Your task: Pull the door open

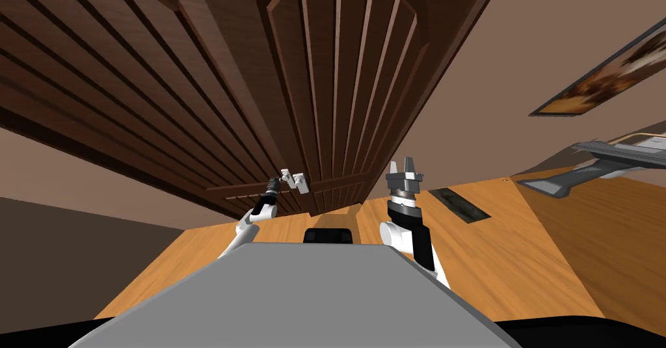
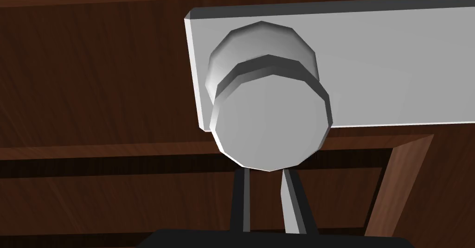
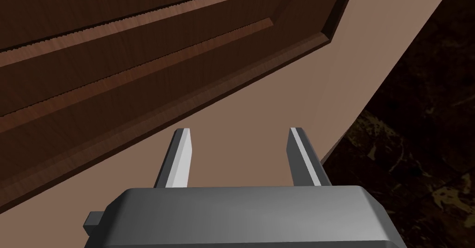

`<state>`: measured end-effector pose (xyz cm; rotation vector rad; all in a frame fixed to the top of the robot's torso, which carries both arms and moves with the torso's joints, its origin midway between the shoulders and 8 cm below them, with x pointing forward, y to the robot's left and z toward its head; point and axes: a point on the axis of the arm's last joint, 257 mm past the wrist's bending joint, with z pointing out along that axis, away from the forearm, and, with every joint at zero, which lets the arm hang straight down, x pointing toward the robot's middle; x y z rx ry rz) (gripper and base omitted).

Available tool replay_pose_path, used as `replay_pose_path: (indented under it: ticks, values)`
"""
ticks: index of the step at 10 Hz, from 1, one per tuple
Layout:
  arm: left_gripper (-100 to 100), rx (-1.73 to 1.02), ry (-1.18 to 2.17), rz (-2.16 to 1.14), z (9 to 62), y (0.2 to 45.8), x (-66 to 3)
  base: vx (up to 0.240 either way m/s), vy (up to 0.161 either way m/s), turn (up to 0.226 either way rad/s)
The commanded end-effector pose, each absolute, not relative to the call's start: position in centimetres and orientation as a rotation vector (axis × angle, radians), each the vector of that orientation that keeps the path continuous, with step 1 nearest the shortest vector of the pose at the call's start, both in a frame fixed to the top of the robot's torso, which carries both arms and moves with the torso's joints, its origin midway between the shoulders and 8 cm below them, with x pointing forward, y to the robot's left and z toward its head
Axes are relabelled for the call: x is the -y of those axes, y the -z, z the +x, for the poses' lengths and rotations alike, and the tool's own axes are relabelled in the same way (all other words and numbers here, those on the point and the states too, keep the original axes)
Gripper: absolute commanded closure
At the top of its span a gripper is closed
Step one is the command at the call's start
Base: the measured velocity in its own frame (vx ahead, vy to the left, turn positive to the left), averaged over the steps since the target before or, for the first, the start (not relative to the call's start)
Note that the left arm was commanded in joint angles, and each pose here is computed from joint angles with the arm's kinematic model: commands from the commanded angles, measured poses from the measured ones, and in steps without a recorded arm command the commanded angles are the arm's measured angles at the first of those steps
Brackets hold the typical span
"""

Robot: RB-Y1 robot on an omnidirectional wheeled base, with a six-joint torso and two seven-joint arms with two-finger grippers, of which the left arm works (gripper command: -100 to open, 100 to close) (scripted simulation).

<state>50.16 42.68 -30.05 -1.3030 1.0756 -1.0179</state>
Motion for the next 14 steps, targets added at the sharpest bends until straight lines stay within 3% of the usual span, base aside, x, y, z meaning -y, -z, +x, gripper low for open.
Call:
replay_pose_path:
  ticks: [1,2,7,10,14]
  values:
    - [100,-1.071,0.976,-1.315,49.1,30.6,-45.1,-0.173,0.136,0.140]
    - [-100,-1.072,0.983,-1.317,49.0,30.6,-44.8,-0.200,0.004,0.059]
    - [-100,-1.082,1.002,-1.319,48.5,31.0,-43.7,-0.193,-0.047,0.018]
    - [-100,-1.088,1.083,-1.285,50.2,29.7,-39.9,-0.105,-0.082,-0.128]
    - [-100,-1.068,0.959,-1.323,47.3,30.8,-46.4,-0.030,0.042,0.132]
